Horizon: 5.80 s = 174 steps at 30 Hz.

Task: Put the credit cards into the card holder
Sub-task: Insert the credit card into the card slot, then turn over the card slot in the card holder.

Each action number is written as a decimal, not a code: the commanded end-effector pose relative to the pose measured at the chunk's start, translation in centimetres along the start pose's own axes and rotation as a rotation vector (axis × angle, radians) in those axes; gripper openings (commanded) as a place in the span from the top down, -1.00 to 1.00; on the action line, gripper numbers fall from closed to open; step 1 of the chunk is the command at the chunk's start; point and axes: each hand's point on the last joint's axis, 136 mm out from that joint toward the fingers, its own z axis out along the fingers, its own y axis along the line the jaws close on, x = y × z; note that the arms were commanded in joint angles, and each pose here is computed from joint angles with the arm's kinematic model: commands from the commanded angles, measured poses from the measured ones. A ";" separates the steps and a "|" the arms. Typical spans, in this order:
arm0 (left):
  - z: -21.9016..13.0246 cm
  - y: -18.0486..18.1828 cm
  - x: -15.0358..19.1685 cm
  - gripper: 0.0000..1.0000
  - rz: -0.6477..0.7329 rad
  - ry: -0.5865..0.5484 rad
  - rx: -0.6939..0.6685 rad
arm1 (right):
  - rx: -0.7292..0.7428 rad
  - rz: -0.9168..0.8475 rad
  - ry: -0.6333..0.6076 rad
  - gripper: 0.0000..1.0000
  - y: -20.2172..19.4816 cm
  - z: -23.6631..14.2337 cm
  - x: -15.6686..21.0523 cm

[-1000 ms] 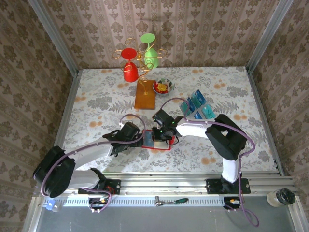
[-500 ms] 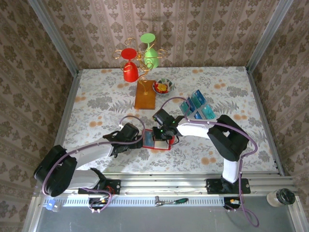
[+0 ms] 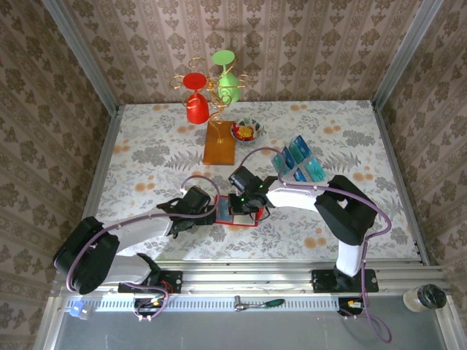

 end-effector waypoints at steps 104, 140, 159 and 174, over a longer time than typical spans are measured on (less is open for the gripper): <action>-2.9 -9.0 -4.6 -1.00 0.124 -0.048 0.183 | 0.121 0.130 -0.073 0.90 -7.7 -2.2 -2.4; 0.4 -9.7 -1.3 -1.00 0.210 -0.002 0.180 | 0.006 0.166 -0.025 0.92 -6.0 -0.4 -1.3; 1.2 -8.5 0.1 -0.88 0.186 0.006 0.162 | 0.007 0.186 -0.090 0.16 -6.0 -2.8 -1.7; 1.0 -8.4 0.0 -0.89 0.178 0.000 0.167 | -0.061 0.233 -0.048 0.11 -5.4 -0.9 -1.4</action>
